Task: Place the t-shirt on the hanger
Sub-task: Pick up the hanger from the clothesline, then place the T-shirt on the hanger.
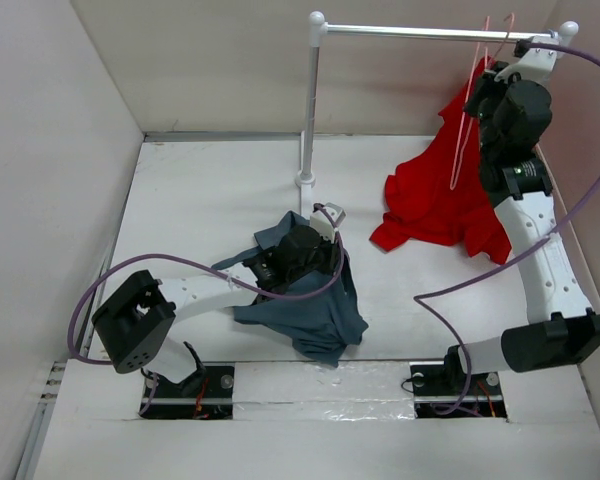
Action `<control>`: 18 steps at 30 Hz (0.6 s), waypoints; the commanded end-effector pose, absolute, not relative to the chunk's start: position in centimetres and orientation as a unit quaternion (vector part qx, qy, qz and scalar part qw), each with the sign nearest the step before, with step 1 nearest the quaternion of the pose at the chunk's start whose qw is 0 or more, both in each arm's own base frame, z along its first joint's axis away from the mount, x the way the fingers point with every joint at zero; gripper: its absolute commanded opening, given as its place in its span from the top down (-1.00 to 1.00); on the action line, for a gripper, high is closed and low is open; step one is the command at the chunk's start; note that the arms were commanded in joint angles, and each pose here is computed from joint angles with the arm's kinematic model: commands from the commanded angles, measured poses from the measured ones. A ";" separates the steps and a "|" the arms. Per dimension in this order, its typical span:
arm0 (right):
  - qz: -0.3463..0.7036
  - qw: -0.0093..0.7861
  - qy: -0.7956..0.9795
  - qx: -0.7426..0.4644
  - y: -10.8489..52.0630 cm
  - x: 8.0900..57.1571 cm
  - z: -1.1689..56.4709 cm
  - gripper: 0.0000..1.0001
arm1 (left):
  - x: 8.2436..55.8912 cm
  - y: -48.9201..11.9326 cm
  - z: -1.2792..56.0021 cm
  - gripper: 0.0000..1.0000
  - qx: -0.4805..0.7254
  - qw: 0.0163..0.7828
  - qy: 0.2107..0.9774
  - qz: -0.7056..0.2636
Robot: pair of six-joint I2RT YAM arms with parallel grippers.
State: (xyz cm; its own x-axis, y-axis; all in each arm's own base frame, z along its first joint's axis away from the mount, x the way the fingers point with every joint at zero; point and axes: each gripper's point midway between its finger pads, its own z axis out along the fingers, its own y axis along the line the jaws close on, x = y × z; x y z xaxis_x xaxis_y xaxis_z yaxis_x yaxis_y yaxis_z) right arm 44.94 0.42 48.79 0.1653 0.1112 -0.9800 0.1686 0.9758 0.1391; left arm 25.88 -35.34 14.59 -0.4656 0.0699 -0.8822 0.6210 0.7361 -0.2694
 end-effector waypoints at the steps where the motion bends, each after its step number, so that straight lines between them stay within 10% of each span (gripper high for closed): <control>1: 0.013 0.762 0.638 0.111 1.3 44.7 47.9 1.00 | 26.4 -35.1 17.2 1.00 0.197 0.502 0.783 -0.309; 18: 0.275 0.613 0.741 -0.024 14.2 28.2 31.3 1.00 | 32.3 -31.4 18.2 1.00 0.107 0.524 0.800 -0.271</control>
